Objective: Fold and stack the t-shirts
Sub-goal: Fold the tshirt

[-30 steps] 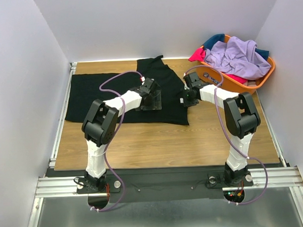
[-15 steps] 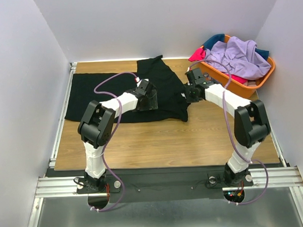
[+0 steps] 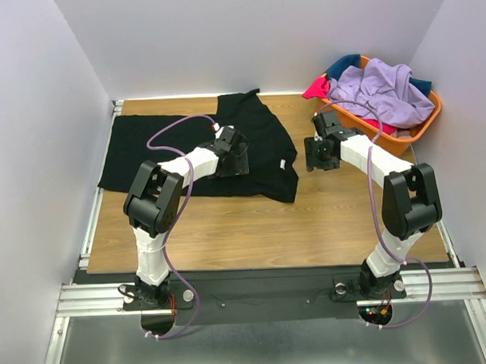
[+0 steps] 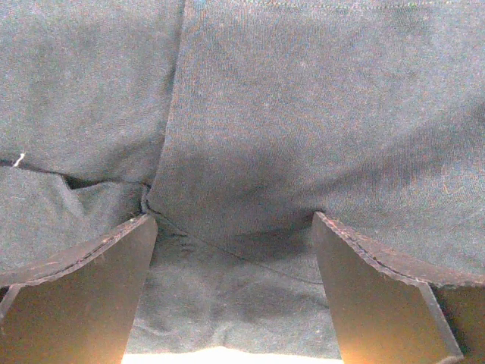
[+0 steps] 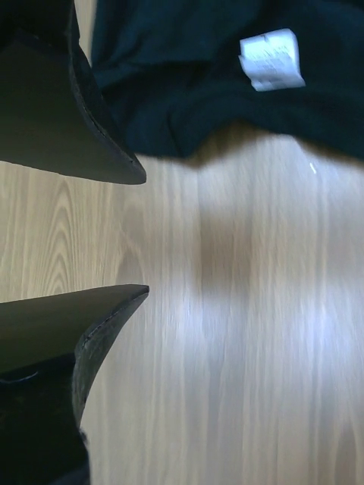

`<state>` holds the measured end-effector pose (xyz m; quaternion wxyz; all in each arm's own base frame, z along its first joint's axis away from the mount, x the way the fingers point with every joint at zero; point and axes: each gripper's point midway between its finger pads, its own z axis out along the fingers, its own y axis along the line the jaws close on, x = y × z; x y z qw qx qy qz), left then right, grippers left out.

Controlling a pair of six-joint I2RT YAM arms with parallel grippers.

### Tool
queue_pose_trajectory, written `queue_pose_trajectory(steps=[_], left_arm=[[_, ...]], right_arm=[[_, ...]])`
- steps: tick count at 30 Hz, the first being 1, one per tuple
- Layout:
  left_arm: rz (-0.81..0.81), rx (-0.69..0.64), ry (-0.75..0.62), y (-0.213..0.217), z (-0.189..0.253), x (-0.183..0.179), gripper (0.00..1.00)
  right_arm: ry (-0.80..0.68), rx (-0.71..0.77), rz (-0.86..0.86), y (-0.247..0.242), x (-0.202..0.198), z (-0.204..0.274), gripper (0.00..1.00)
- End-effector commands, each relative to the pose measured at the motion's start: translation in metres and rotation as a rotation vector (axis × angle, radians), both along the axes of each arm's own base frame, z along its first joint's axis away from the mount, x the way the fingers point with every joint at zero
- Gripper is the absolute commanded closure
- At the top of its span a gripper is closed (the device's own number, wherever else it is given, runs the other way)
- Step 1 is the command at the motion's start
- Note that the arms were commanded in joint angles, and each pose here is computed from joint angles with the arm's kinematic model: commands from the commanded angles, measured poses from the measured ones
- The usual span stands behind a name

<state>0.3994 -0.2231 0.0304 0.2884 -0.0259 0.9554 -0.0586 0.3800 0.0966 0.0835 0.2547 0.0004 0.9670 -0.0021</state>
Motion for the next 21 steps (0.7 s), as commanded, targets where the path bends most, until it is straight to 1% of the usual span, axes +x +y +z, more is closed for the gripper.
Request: queue_pose_trajectory(steps=[1, 6, 13, 17, 21], left_arm=[[0.015, 0.114, 0.184, 0.031, -0.037, -0.037, 0.03], [-0.018, 0.084, 0.157, 0.02, -0.029, -0.031, 0.03], [-0.072, 0.052, 0.141, 0.002, -0.022, -0.027, 0.03], [-0.129, -0.007, 0.105, -0.018, -0.007, -0.023, 0.03], [-0.145, -0.05, 0.066, -0.027, 0.012, -0.018, 0.03]], right_arm=[[0.024, 0.134, 0.129, 0.034, 0.001, 0.001, 0.39], [0.013, 0.196, 0.165, 0.048, 0.005, 0.002, 0.39], [-0.008, 0.243, 0.196, 0.066, 0.025, 0.0, 0.38], [-0.008, 0.242, 0.224, 0.076, 0.034, -0.004, 0.38], [0.021, 0.227, 0.241, 0.083, 0.034, -0.02, 0.38]])
